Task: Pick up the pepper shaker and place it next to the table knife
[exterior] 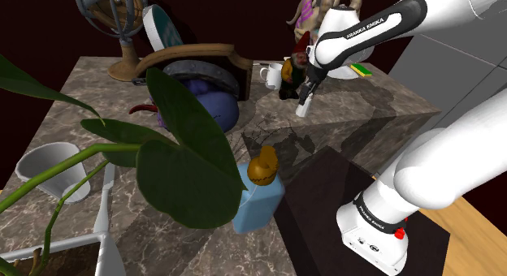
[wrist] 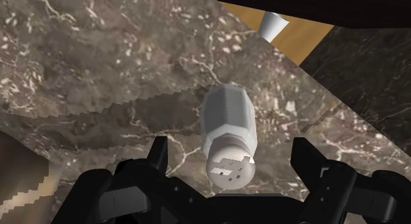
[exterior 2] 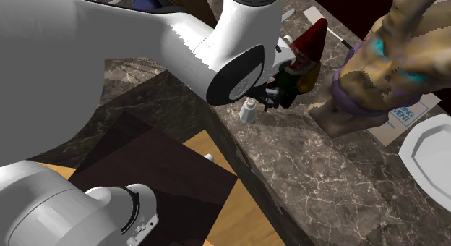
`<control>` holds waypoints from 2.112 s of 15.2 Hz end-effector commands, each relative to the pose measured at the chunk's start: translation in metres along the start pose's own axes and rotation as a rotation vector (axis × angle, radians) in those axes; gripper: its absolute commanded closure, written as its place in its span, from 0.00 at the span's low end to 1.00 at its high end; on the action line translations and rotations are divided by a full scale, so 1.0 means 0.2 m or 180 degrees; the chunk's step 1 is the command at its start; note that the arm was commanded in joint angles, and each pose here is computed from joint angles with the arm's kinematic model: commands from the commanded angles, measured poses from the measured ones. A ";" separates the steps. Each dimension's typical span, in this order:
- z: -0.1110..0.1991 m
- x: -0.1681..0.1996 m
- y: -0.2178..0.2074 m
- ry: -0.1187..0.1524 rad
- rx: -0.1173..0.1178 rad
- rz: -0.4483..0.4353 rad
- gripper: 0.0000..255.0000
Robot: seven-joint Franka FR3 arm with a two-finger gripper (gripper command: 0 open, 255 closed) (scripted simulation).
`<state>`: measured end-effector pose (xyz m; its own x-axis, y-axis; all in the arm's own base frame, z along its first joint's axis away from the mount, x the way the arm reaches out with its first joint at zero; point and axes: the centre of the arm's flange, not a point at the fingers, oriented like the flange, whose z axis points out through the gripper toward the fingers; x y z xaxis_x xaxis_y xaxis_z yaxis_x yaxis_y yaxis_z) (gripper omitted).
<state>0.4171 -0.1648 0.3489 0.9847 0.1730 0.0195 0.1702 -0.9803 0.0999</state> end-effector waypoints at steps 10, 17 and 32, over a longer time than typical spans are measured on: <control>0.00 0.00 0.00 0.0000 0.0000 0.0000 1.00; -0.16 0.00 0.02 0.0000 0.0000 0.0000 1.00; -0.55 0.01 0.06 0.0000 0.0000 0.0000 1.00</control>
<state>0.4180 -0.1647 0.4536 0.9847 0.1729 0.0198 0.1701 -0.9803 0.0999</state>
